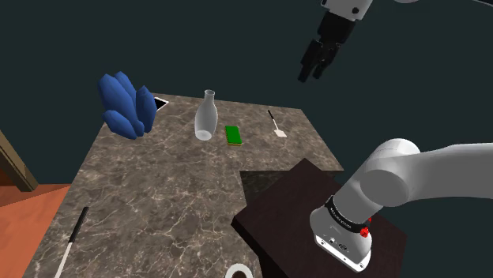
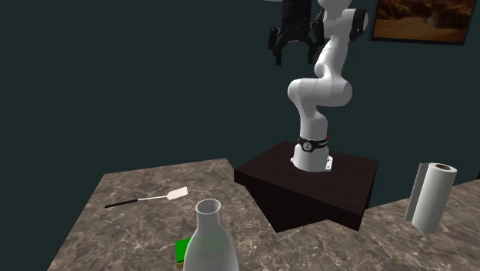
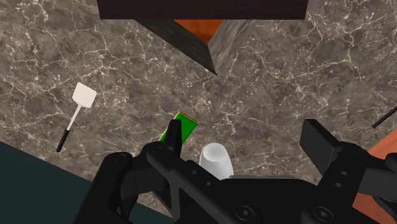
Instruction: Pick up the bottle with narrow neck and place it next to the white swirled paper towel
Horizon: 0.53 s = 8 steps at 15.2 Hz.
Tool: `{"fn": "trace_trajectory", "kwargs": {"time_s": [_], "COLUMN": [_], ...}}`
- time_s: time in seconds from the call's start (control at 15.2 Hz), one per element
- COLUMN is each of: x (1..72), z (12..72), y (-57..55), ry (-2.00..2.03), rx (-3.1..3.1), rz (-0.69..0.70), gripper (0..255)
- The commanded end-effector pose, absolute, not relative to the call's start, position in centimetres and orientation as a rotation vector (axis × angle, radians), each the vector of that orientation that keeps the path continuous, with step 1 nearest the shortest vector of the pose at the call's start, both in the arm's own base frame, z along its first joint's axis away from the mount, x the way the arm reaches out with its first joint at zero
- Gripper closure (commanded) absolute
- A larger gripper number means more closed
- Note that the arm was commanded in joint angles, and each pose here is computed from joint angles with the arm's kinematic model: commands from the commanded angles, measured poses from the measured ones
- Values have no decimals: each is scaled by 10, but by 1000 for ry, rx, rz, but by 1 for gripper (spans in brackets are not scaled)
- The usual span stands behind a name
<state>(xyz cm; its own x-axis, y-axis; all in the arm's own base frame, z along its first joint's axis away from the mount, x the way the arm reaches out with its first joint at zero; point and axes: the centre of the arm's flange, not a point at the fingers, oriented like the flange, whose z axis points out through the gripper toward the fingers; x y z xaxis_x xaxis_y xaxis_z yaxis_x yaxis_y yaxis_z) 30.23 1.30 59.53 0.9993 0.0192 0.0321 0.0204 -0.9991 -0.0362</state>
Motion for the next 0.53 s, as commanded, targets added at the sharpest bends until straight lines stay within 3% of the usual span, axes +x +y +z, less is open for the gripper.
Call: {"fn": "trace_trajectory", "kwargs": {"time_s": [0.0,0.46], "x": [302,382], "z": [595,548], "y": [13,22], "ry": [-31,-17], "rx": [-3105,-3111], "rz": [-49,-42], "gripper": [0,0]}}
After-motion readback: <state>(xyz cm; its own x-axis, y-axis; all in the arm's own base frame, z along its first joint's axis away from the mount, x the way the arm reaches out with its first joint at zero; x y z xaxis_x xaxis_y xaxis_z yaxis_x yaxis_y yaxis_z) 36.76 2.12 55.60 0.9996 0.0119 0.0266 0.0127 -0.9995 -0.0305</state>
